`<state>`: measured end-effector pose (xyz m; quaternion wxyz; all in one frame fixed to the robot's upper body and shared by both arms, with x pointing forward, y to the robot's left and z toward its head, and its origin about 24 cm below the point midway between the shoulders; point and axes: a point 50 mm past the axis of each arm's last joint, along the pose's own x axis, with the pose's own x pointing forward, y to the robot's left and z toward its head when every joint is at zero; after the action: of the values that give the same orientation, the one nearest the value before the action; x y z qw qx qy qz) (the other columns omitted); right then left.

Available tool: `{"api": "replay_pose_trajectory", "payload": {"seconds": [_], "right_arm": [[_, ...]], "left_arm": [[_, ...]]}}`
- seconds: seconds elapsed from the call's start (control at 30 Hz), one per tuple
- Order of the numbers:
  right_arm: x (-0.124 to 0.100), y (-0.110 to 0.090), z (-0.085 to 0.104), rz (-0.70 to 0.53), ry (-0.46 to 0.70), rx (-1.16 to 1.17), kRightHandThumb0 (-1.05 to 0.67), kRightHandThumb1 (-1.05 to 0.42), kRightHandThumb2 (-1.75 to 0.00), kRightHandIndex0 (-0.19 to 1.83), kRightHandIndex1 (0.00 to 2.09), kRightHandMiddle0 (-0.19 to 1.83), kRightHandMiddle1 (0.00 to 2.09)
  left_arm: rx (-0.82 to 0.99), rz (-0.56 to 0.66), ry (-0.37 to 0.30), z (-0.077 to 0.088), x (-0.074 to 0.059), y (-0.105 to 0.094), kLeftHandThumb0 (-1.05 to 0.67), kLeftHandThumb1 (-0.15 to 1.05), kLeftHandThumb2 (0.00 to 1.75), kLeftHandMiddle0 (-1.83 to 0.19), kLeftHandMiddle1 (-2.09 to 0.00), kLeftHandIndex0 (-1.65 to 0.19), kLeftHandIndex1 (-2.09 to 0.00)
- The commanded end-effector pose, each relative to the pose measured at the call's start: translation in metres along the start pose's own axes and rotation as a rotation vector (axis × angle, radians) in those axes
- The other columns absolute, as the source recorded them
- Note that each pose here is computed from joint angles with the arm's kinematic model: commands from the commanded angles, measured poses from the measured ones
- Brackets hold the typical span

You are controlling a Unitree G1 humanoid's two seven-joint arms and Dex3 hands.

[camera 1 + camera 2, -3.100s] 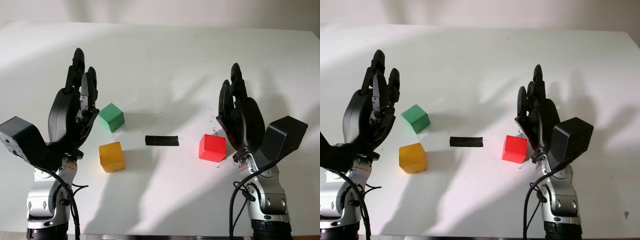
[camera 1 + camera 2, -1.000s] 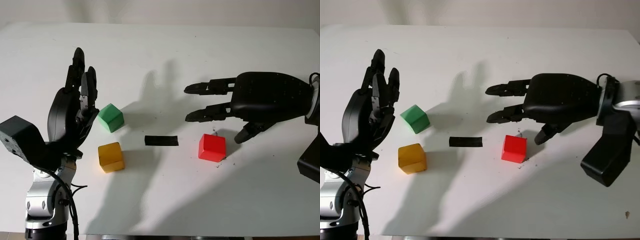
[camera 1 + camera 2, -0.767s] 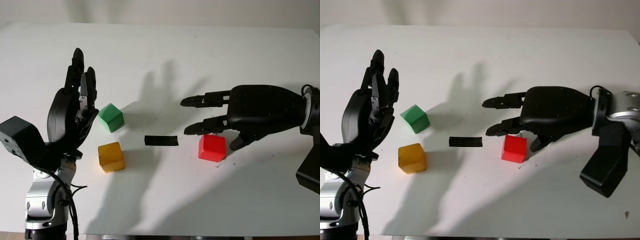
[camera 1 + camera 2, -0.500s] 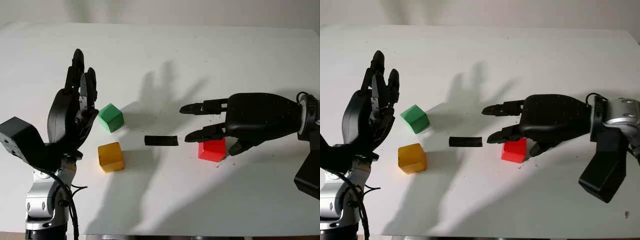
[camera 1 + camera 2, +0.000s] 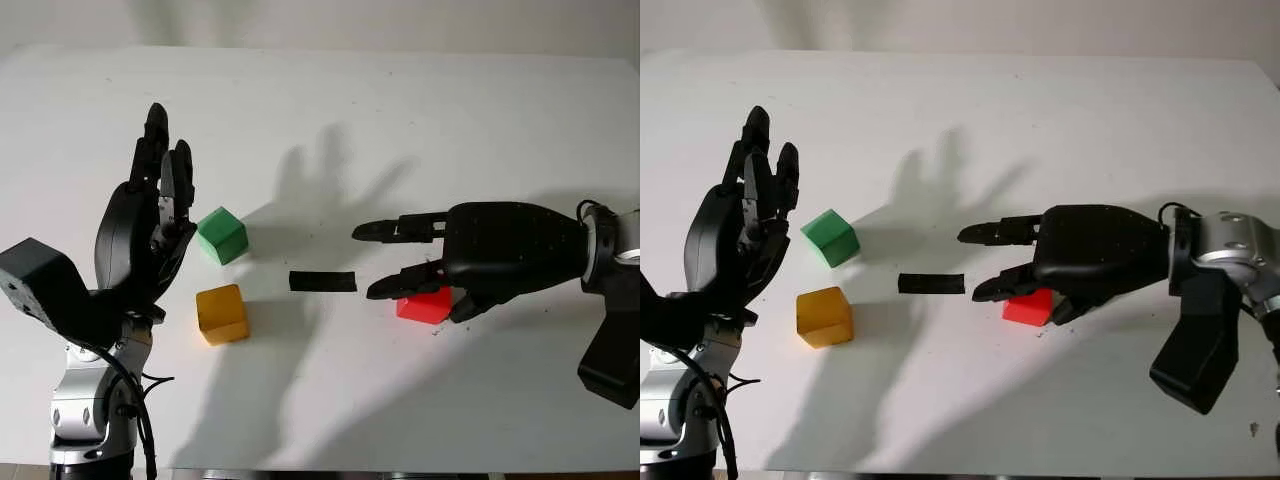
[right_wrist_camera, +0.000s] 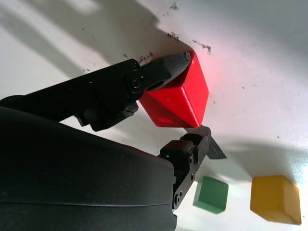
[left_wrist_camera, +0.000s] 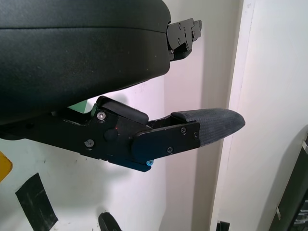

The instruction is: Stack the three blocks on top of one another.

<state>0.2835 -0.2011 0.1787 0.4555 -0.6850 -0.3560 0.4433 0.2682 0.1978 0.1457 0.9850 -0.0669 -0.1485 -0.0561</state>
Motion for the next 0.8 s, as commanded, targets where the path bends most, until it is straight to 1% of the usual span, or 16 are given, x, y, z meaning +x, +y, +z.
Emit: {"api": "replay_pose_trajectory", "payload": {"seconds": [0.0,0.07,0.1,0.13,0.17,0.2,0.23,0.27,0.47,0.6,0.77], "right_arm": [[0.000,0.004,0.001,-0.036,-0.002,0.010,-0.37,-0.93,-0.06,0.15,0.09,0.64,0.18],[0.001,0.005,0.002,-0.067,-0.012,0.005,-0.38,-0.93,-0.06,0.17,0.10,0.69,0.22],[0.002,0.005,0.002,-0.076,-0.017,0.004,-0.37,-0.93,-0.06,0.18,0.10,0.70,0.28],[0.002,0.004,0.002,-0.079,-0.022,0.002,-0.37,-0.93,-0.05,0.19,0.09,0.67,0.40],[0.003,0.004,0.002,-0.082,-0.029,0.003,-0.38,-0.92,-0.05,0.21,0.08,0.60,0.71],[0.004,0.003,0.001,-0.086,-0.034,0.005,-0.38,-0.91,-0.05,0.22,0.07,0.55,0.91],[0.004,0.003,0.001,-0.090,-0.038,0.009,-0.38,-0.90,-0.05,0.23,0.07,0.53,1.07],[0.005,0.002,0.000,-0.095,-0.040,0.013,-0.38,-0.90,-0.05,0.23,0.07,0.53,1.13],[0.013,-0.005,-0.005,-0.109,-0.045,-0.010,-0.36,-0.88,-0.05,0.21,0.06,0.51,1.35],[0.016,-0.012,-0.010,-0.120,-0.040,-0.038,-0.34,-0.88,-0.05,0.23,0.06,0.49,1.39],[0.020,-0.026,-0.016,-0.166,-0.036,-0.097,-0.37,-0.88,-0.05,0.27,0.08,0.49,1.44]], "left_arm": [[0.000,-0.001,-0.011,0.002,-0.002,-0.001,-0.74,1.05,0.59,0.19,0.00,0.19,0.00],[-0.002,-0.003,-0.012,0.002,-0.002,-0.001,-0.73,1.05,0.60,0.19,0.00,0.19,0.00],[-0.001,-0.001,-0.013,0.001,-0.002,-0.002,-0.73,1.05,0.60,0.19,0.00,0.19,0.00],[0.000,0.001,-0.012,0.001,-0.002,-0.002,-0.73,1.05,0.60,0.19,0.00,0.19,0.00],[0.003,0.002,-0.012,0.001,-0.002,-0.002,-0.74,1.05,0.60,0.19,0.00,0.19,0.00],[0.002,0.000,-0.013,0.001,-0.002,-0.002,-0.74,1.05,0.59,0.19,0.00,0.19,0.00],[0.001,-0.001,-0.013,0.001,-0.002,-0.002,-0.74,1.05,0.60,0.19,0.00,0.19,0.00],[0.001,-0.002,-0.013,0.001,-0.002,-0.002,-0.74,1.05,0.60,0.19,0.00,0.19,0.00],[0.001,0.003,-0.013,0.002,-0.003,-0.002,-0.74,1.05,0.60,0.19,0.00,0.19,0.00],[0.001,0.012,-0.016,0.001,-0.004,-0.002,-0.74,1.05,0.58,0.19,0.00,0.19,0.00],[0.002,0.015,-0.012,0.002,-0.004,-0.003,-0.74,1.05,0.58,0.19,0.00,0.19,0.00]]}}
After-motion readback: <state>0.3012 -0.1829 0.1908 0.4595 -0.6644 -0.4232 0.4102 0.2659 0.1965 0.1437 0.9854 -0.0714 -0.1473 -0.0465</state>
